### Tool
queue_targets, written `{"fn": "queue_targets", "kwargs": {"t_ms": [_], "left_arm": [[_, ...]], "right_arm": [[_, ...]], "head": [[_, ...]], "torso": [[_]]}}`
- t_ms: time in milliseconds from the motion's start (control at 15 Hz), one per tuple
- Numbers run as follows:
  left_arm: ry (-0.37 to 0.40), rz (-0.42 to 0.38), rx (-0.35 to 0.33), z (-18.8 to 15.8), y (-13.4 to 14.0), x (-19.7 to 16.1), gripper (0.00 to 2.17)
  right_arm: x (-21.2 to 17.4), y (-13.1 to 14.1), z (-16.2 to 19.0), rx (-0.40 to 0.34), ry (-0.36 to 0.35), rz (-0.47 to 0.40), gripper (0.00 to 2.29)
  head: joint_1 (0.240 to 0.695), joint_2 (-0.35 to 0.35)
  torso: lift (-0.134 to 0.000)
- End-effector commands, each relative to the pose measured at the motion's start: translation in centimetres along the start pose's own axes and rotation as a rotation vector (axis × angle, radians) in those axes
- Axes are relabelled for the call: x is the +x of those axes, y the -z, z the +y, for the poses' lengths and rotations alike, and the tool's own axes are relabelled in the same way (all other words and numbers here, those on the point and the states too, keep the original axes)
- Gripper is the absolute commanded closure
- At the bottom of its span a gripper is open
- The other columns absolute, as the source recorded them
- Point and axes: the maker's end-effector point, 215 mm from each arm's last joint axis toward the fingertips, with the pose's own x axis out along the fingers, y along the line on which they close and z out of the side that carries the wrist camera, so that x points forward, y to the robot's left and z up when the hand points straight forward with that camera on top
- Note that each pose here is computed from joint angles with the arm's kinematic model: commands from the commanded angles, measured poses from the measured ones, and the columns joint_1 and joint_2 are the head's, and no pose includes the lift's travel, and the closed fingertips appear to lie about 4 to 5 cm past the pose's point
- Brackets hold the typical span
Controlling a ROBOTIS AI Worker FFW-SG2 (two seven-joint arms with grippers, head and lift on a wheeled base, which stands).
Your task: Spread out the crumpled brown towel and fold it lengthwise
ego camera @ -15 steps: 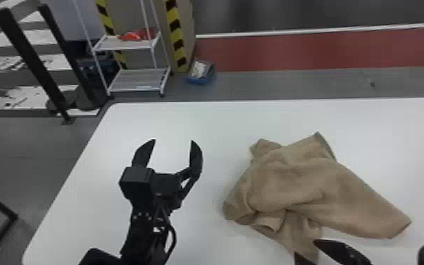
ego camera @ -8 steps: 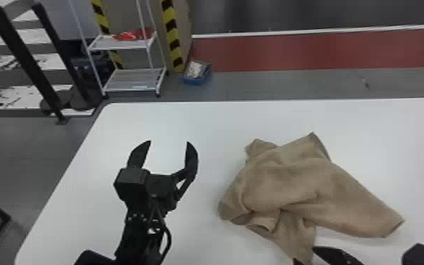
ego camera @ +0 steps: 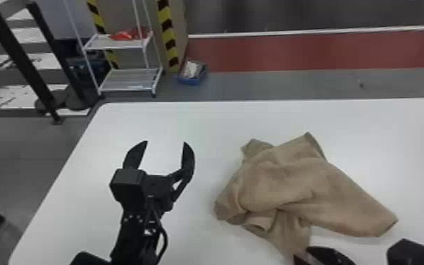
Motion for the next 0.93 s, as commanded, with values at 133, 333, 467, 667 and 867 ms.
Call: {"fn": "queue_targets", "kwargs": {"t_ms": [133, 333, 467, 667, 867], "left_arm": [[-0.001, -0.003, 0.002, -0.1, -0.2, -0.1, 0.14], [-0.001, -0.003, 0.002, -0.1, -0.2, -0.1, 0.14], [0.0, -0.003, 0.002, -0.2, -0.2, -0.1, 0.14], [-0.004, -0.003, 0.001, -0.1, -0.2, -0.3, 0.14], [0.0, -0.003, 0.002, -0.3, -0.2, -0.4, 0.14]], "right_arm": [[0.4, 0.5, 0.2, -0.007, 0.003, 0.043, 0.83], [0.6, -0.4, 0.3, 0.018, -0.004, 0.037, 1.43], [0.7, -1.3, 0.4, 0.035, -0.014, 0.029, 1.62], [0.6, -3.9, 0.9, 0.04, -0.031, -0.024, 1.63], [-1.3, -10.9, 0.5, 0.032, -0.036, -0.183, 1.63]], "head": [[0.695, 0.115], [0.695, 0.119], [0.695, 0.12], [0.695, 0.123], [0.695, 0.131]], "torso": [[-0.124], [-0.124], [-0.124], [-0.124], [-0.124]]}}
